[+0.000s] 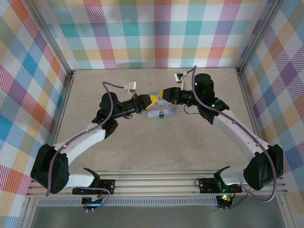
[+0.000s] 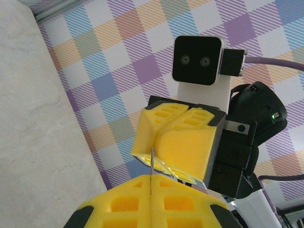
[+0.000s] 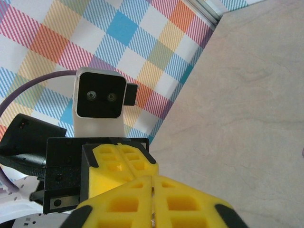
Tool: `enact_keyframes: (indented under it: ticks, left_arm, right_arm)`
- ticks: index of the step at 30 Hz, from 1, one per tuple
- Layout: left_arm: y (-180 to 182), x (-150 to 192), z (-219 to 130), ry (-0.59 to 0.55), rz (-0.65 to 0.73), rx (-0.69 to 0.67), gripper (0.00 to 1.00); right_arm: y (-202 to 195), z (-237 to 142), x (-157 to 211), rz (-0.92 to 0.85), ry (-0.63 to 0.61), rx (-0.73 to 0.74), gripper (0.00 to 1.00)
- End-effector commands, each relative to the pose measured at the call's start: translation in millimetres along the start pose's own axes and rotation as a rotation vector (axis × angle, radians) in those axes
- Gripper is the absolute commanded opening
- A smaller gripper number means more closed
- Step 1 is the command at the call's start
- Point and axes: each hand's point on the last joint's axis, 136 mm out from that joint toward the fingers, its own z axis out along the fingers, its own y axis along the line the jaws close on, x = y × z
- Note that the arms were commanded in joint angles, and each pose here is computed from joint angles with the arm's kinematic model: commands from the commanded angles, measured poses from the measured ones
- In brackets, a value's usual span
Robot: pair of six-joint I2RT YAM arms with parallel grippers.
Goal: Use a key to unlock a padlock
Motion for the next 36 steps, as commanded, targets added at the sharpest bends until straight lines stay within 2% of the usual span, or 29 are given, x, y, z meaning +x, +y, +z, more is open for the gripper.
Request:
enact_keyframes:
  ticks: [1, 4, 6, 21, 25, 27, 30, 36]
  left_arm:
    - [-9, 8, -5, 0.033, 0.078, -0.018, 0.00]
    - [-8, 13, -7, 0.069, 0.115, -0.037, 0.00]
    - [-8, 16, -7, 0.094, 0.130, -0.043, 0.00]
    - [-31, 14, -5, 0.113, 0.164, 0.052, 0.00]
    - [-32, 14, -5, 0.120, 0.162, 0.055, 0.00]
    - [-30, 15, -5, 0.122, 0.159, 0.049, 0.00]
    - [-30, 14, -4, 0.122, 0.158, 0.048, 0.00]
    - [-24, 10, -5, 0.096, 0.127, 0.020, 0.00]
  right_arm:
    - [4, -2, 3, 0.026, 0.011, -0.023, 0.21]
    - [6, -2, 6, 0.049, 0.034, -0.046, 0.30]
    - [7, -3, 7, 0.065, 0.053, -0.064, 0.33]
    - [2, -1, 26, 0.130, 0.159, -0.087, 0.39]
    - [6, 1, 28, 0.135, 0.185, -0.122, 0.31]
    - [9, 1, 28, 0.138, 0.197, -0.139, 0.22]
    - [11, 1, 29, 0.133, 0.204, -0.150, 0.02]
    - [10, 1, 24, 0.119, 0.169, -0.144, 0.00]
